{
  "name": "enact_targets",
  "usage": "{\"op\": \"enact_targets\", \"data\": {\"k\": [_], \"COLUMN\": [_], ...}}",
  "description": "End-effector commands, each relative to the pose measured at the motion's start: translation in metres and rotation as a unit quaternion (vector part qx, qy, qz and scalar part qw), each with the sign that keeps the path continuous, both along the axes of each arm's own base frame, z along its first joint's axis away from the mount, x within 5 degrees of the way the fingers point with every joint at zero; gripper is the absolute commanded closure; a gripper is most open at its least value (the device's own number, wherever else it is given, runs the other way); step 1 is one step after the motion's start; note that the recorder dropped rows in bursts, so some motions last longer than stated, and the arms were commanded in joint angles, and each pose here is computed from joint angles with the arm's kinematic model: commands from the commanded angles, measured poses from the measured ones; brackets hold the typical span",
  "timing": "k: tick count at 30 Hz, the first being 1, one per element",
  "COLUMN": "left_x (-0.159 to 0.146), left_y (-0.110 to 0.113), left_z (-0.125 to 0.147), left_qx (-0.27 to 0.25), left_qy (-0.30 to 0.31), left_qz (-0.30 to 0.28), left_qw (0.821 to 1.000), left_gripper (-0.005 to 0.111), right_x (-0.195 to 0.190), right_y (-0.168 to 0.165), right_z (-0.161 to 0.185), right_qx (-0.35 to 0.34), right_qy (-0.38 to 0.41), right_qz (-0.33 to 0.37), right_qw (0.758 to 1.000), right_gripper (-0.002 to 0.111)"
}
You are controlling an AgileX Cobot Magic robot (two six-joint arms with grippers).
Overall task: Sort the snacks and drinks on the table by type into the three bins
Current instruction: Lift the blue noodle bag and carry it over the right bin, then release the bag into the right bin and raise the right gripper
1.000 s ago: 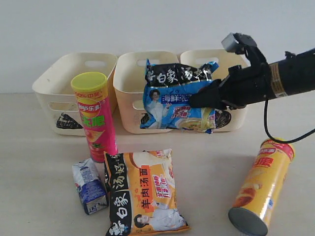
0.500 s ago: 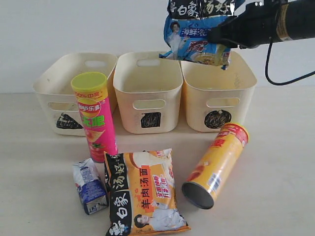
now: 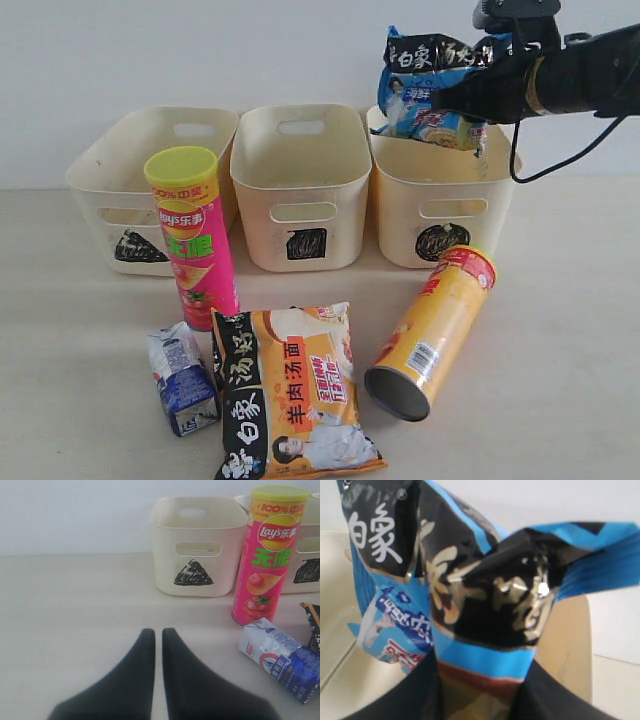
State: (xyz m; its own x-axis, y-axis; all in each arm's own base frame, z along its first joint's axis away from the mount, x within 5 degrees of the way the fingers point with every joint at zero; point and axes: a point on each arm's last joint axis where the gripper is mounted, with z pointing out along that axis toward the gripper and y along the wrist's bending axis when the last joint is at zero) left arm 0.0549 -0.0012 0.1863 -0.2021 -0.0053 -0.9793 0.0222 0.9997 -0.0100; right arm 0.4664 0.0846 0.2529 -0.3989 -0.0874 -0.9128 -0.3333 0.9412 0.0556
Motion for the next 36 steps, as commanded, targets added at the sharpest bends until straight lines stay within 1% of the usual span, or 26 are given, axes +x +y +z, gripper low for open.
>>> {"op": "enact_targets", "data": {"k": [1, 2, 3, 5, 8, 11, 13, 14, 16, 18, 21, 22, 23, 24, 25, 26, 28, 32, 33, 34, 35, 36], "left_x": [0.000, 0.000, 0.000, 0.000, 0.000, 0.000, 0.000, 0.000, 0.000, 0.000, 0.000, 0.000, 0.000, 0.000, 0.000, 0.000, 0.000, 0.000, 0.000, 0.000, 0.000, 0.000], "left_y": [0.000, 0.000, 0.000, 0.000, 0.000, 0.000, 0.000, 0.000, 0.000, 0.000, 0.000, 0.000, 0.000, 0.000, 0.000, 0.000, 0.000, 0.000, 0.000, 0.000, 0.000, 0.000], "left_z": [0.002, 0.002, 0.002, 0.002, 0.002, 0.002, 0.002, 0.002, 0.002, 0.002, 0.002, 0.002, 0.002, 0.002, 0.002, 0.002, 0.002, 0.002, 0.002, 0.002, 0.002, 0.002], "left_qx": [-0.009, -0.009, -0.009, -0.009, -0.009, -0.009, -0.009, -0.009, -0.009, -0.009, -0.009, -0.009, -0.009, -0.009, -0.009, -0.009, -0.009, -0.009, -0.009, -0.009, -0.009, -0.009], "left_qy": [-0.006, -0.006, -0.006, -0.006, -0.006, -0.006, -0.006, -0.006, -0.006, -0.006, -0.006, -0.006, -0.006, -0.006, -0.006, -0.006, -0.006, -0.006, -0.006, -0.006, -0.006, -0.006], "left_qz": [0.001, 0.001, 0.001, 0.001, 0.001, 0.001, 0.001, 0.001, 0.001, 0.001, 0.001, 0.001, 0.001, 0.001, 0.001, 0.001, 0.001, 0.001, 0.001, 0.001, 0.001, 0.001], "left_qw": [1.000, 1.000, 1.000, 1.000, 1.000, 1.000, 1.000, 1.000, 1.000, 1.000, 1.000, 1.000, 1.000, 1.000, 1.000, 1.000, 1.000, 1.000, 1.000, 1.000, 1.000, 1.000], "left_gripper": [0.102, 0.102, 0.102, 0.102, 0.102, 0.102, 0.102, 0.102, 0.102, 0.102, 0.102, 0.102, 0.102, 0.102, 0.102, 0.102, 0.102, 0.102, 0.102, 0.102, 0.102, 0.102], "right_x": [0.007, 0.008, 0.008, 0.009, 0.009, 0.010, 0.010, 0.010, 0.009, 0.007, 0.002, -0.001, -0.003, -0.008, -0.010, -0.016, -0.022, -0.024, -0.025, -0.028, -0.030, -0.034], "right_y": [-0.005, -0.005, -0.005, -0.005, -0.005, -0.005, -0.005, -0.006, -0.006, -0.005, 0.000, 0.002, 0.004, 0.009, 0.012, 0.017, 0.020, 0.009, 0.004, -0.006, -0.011, -0.022], "right_z": [-0.006, -0.008, -0.011, -0.013, -0.013, -0.010, -0.010, -0.009, -0.005, -0.001, 0.011, 0.015, 0.019, 0.026, 0.029, 0.034, 0.042, 0.066, 0.073, 0.089, 0.097, 0.111], "right_qx": [-0.006, -0.007, -0.007, -0.008, -0.009, -0.010, -0.012, -0.013, -0.011, -0.006, 0.008, 0.013, 0.019, 0.036, 0.041, 0.042, 0.032, -0.005, -0.021, -0.052, -0.067, -0.105], "right_qy": [-0.002, 0.001, 0.003, 0.005, 0.005, 0.001, -0.001, -0.003, -0.006, -0.009, -0.014, -0.016, -0.016, -0.014, -0.013, -0.016, -0.029, -0.076, -0.093, -0.124, -0.139, -0.166], "right_qz": [-0.028, -0.028, -0.029, -0.029, -0.028, -0.027, -0.030, -0.033, -0.033, -0.026, 0.002, 0.013, 0.025, 0.050, 0.070, 0.108, 0.140, 0.083, 0.060, 0.015, -0.007, -0.054], "right_qw": [1.000, 1.000, 1.000, 1.000, 1.000, 1.000, 0.999, 0.999, 0.999, 1.000, 1.000, 1.000, 0.999, 0.998, 0.997, 0.993, 0.989, 0.994, 0.994, 0.991, 0.988, 0.979], "right_gripper": [0.108, 0.107, 0.104, 0.092, 0.065, 0.030, 0.019, 0.018, 0.021, 0.026, 0.039, 0.046, 0.055, 0.075, 0.087, 0.108, 0.109, 0.109, 0.109, 0.109, 0.109, 0.109]}}
